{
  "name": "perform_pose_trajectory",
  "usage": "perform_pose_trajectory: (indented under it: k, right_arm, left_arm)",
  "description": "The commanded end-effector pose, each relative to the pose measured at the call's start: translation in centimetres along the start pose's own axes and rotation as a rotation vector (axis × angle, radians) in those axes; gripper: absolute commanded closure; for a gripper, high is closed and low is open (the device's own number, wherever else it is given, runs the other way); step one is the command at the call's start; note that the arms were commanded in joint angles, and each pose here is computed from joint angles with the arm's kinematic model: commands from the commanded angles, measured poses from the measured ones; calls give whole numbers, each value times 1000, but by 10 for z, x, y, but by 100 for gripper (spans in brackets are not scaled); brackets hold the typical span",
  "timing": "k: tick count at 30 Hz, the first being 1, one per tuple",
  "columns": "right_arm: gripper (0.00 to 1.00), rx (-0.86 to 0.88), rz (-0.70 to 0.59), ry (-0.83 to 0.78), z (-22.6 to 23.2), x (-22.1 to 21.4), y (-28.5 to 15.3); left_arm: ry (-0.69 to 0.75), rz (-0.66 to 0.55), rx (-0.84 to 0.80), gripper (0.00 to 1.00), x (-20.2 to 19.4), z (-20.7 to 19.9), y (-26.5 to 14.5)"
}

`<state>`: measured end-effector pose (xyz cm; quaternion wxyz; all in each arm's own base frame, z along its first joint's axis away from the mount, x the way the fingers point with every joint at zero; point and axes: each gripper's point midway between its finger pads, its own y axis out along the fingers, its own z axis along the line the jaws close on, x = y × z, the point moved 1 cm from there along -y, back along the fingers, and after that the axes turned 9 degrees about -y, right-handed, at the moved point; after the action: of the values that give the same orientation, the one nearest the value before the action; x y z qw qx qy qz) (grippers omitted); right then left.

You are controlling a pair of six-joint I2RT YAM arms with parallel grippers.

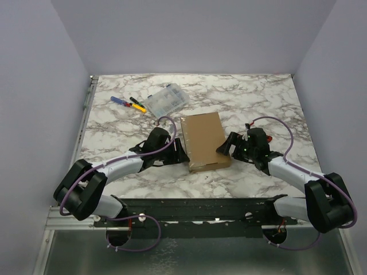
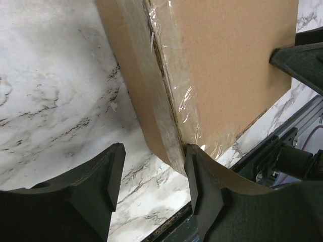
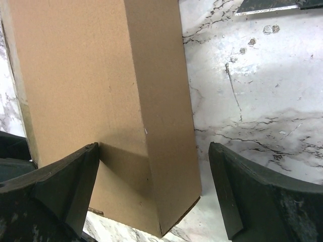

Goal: Unpack the express box

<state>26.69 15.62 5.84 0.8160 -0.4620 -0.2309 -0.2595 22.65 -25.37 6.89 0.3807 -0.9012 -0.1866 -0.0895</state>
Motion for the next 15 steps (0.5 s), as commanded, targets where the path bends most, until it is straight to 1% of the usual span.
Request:
perform_pose_trajectory:
  k: [1, 7, 15]
  right_arm:
    - [7, -115, 24, 34, -22, -13, 3]
    - [7, -143, 17, 39, -26, -11, 2]
    - [7, -192, 22, 51, -35, -13, 4]
  left_arm:
    - [-6, -25, 262, 44, -7, 58, -6]
    - [1, -44, 341, 44, -5, 71, -13]
    - [1, -69, 402, 44, -3, 80, -20]
